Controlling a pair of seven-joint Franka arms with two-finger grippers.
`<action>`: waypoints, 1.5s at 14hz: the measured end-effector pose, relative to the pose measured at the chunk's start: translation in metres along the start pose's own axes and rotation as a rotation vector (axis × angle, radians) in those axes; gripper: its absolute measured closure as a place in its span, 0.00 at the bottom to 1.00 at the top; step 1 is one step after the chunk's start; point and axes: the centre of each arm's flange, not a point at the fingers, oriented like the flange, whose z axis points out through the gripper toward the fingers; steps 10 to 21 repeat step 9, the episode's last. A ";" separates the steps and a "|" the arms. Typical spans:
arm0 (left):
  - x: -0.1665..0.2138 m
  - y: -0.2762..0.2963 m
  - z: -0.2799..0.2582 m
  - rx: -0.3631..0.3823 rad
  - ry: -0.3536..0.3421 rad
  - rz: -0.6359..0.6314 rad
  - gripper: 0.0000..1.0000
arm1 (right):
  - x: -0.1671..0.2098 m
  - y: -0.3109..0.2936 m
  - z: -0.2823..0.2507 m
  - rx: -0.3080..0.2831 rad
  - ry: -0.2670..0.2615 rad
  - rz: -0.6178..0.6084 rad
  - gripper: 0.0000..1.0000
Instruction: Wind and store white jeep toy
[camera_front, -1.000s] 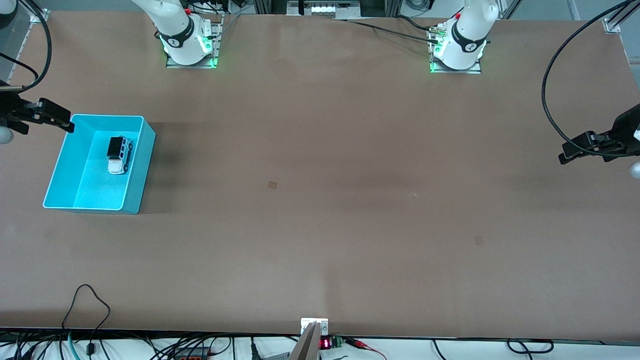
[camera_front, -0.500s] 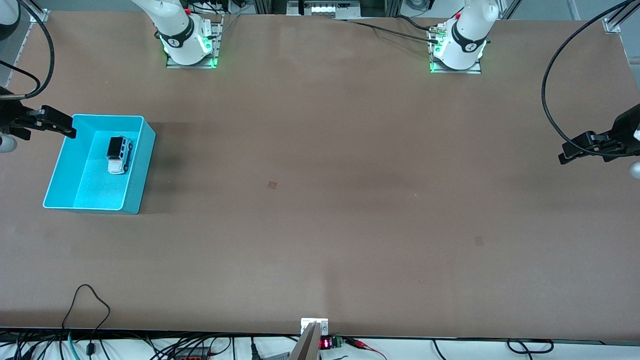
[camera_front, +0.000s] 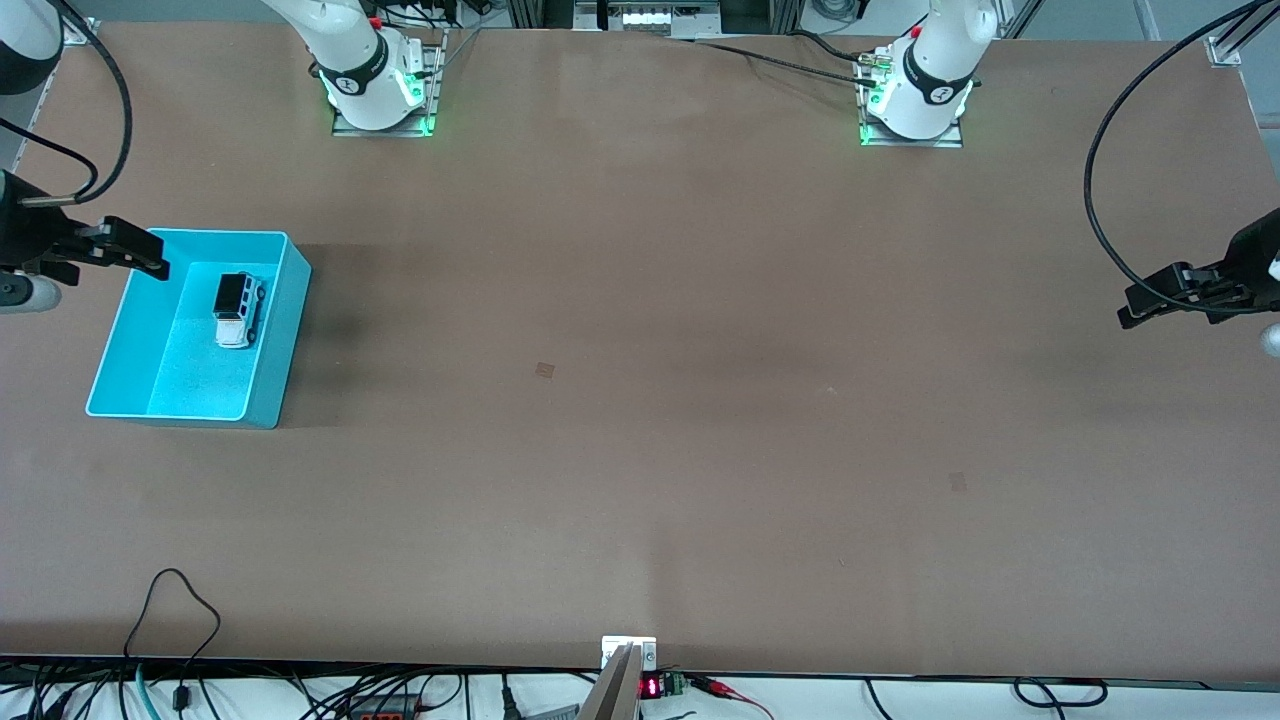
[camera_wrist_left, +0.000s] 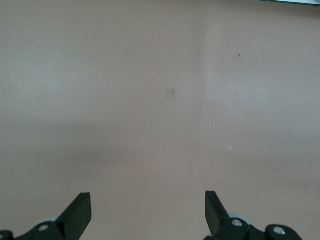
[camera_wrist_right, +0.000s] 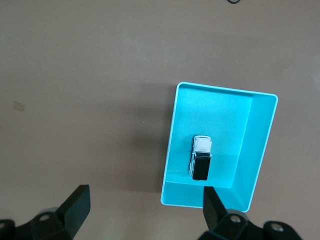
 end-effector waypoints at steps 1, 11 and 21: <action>0.000 0.000 0.000 0.000 0.000 0.000 0.00 | 0.000 -0.001 0.002 0.001 -0.008 -0.001 0.00; 0.000 -0.001 0.000 -0.009 0.000 -0.004 0.00 | -0.008 0.003 0.012 0.005 -0.035 0.008 0.00; 0.000 -0.001 0.000 -0.009 0.000 -0.004 0.00 | -0.008 0.003 0.012 0.005 -0.035 0.008 0.00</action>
